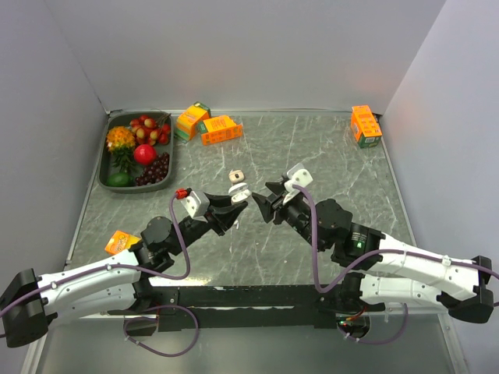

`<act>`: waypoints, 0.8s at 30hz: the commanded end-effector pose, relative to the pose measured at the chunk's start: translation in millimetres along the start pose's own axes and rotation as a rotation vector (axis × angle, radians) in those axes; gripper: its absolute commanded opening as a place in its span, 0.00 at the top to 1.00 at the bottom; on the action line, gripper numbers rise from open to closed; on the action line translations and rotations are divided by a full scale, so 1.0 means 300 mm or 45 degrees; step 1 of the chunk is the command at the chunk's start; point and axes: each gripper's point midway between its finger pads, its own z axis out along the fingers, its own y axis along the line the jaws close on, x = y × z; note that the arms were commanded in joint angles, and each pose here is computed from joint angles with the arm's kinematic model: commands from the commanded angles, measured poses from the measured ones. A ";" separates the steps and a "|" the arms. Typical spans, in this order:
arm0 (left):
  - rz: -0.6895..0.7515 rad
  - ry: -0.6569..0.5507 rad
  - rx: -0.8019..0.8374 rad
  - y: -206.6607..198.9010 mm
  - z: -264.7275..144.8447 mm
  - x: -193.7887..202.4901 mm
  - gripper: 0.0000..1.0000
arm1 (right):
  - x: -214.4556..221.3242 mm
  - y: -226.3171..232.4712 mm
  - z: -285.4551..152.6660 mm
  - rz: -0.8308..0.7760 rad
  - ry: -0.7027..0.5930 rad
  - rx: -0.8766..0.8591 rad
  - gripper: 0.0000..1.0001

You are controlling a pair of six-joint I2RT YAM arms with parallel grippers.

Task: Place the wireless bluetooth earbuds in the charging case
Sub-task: Pick up the earbud from the charging case.

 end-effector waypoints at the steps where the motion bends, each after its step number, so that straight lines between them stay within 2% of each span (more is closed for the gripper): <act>1: -0.007 -0.109 0.017 -0.012 0.000 -0.080 0.99 | -0.095 -0.027 -0.011 0.033 -0.080 0.042 0.46; 7: -0.010 -0.114 0.025 -0.018 0.001 -0.086 0.99 | -0.065 -0.014 0.013 0.023 -0.025 0.044 0.45; 24: -0.014 -0.121 0.034 -0.022 -0.002 -0.092 0.99 | -0.060 0.020 0.044 0.010 0.005 0.013 0.43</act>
